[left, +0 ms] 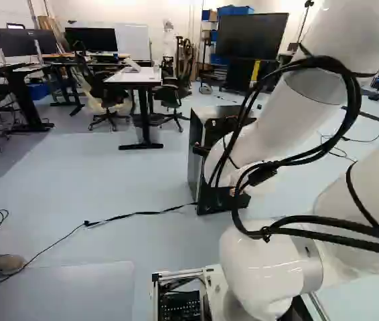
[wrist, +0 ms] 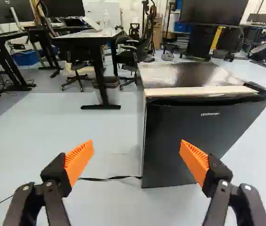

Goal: Open the fridge door

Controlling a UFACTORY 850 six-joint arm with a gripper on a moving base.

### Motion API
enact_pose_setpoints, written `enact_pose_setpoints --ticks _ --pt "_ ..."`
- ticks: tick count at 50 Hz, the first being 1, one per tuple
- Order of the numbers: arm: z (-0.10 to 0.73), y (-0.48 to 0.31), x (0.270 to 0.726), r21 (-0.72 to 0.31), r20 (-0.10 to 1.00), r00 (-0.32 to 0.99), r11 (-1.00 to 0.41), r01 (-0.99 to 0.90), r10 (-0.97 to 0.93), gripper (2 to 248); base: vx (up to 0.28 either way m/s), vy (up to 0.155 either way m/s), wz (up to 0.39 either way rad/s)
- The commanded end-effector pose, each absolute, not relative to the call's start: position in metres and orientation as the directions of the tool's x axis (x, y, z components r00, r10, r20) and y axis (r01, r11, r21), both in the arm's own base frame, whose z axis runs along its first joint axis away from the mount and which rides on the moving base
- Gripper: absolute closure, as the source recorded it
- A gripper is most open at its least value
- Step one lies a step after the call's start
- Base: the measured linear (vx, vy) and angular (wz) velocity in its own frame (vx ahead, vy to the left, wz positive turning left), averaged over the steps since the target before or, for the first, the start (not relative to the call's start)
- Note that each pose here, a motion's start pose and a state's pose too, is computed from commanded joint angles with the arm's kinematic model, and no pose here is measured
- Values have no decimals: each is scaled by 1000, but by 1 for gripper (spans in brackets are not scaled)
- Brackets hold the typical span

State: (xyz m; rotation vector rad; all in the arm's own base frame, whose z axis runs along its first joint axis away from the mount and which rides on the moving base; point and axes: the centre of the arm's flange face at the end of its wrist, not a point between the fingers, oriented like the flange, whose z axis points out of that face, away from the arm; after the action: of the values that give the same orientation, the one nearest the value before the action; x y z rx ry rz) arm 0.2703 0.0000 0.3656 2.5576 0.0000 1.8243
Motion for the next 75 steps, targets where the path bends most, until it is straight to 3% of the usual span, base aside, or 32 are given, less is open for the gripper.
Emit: enact_pose_setpoints --ticks 75 --pt "371 35 321 -42 938 345 -999 20 -32 3 0 0 0"
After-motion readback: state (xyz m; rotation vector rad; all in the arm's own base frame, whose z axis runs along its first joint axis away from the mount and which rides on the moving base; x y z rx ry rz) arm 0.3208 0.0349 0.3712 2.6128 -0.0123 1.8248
